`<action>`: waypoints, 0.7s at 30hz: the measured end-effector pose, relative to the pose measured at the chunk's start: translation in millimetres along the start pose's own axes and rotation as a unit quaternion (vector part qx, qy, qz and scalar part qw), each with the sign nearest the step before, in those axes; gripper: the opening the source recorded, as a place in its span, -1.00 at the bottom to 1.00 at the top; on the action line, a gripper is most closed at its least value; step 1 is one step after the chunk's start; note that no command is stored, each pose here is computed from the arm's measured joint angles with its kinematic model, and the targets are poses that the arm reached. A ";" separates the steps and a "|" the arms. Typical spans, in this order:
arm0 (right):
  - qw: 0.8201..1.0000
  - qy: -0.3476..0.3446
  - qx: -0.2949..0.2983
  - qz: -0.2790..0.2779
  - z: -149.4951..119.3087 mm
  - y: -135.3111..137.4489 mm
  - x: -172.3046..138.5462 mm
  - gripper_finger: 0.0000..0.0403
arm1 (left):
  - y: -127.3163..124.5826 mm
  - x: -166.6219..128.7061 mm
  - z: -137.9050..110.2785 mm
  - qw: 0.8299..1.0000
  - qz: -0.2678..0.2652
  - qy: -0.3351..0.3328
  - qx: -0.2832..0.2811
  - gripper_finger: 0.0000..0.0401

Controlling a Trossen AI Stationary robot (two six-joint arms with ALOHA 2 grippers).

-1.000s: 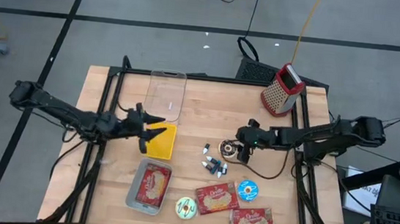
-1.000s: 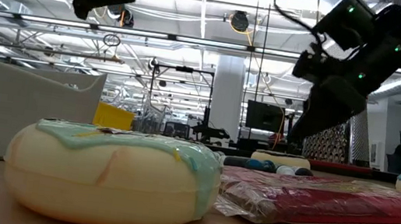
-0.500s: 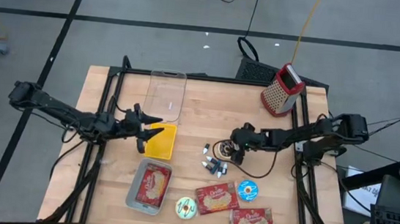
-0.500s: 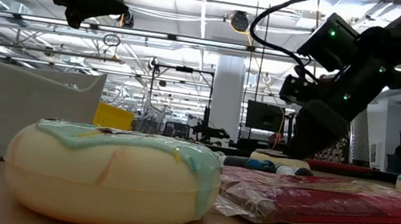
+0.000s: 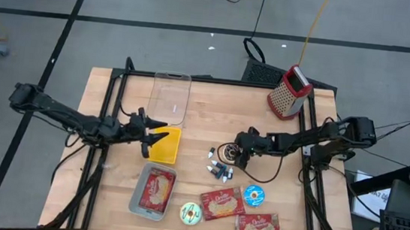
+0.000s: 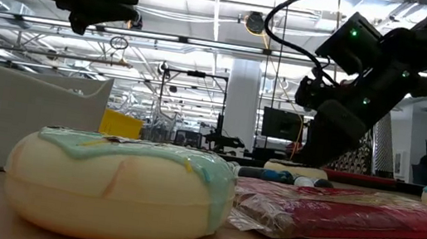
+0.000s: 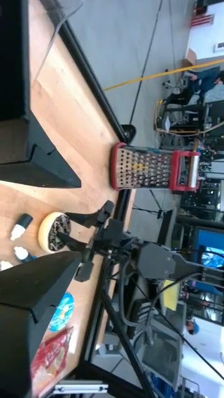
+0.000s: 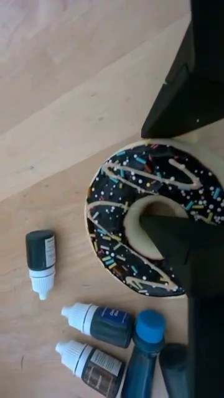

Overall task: Pick & Place Food Item
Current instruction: Put the black doughnut into the yellow bin

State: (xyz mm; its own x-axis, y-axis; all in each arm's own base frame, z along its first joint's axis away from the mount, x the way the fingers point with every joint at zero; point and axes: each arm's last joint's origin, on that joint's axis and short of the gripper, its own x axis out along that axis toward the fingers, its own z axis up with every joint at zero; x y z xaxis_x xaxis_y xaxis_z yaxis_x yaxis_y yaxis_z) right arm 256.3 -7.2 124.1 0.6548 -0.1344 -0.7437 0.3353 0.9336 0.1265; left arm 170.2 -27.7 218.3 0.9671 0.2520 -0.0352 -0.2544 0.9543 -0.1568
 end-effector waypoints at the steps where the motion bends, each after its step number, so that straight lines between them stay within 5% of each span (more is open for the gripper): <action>1: 1.000 -0.002 0.000 0.000 0.4 0.1 -0.6 -0.10 | -0.2 0.7 -0.8 1.000 0.000 0.002 -0.002 -0.12; 12: 0.994 -0.098 -0.025 0.029 23.7 4.4 -27.7 -0.64 | -2.5 7.6 -9.7 0.999 0.005 0.022 -0.029 -0.12; 21: 0.960 -0.267 -0.058 0.065 55.4 12.4 -54.1 -0.80 | -9.1 17.4 -12.0 0.993 -0.028 0.005 -0.114 -0.12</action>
State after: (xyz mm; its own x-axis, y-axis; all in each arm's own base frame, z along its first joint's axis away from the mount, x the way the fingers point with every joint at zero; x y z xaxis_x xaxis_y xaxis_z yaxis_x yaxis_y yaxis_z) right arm 262.5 -6.7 202.3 0.9501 -0.1371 -0.2801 0.1706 0.9804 0.0988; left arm 189.4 -34.0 207.3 0.9801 0.1964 -0.0288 -0.1926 0.9056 -0.3779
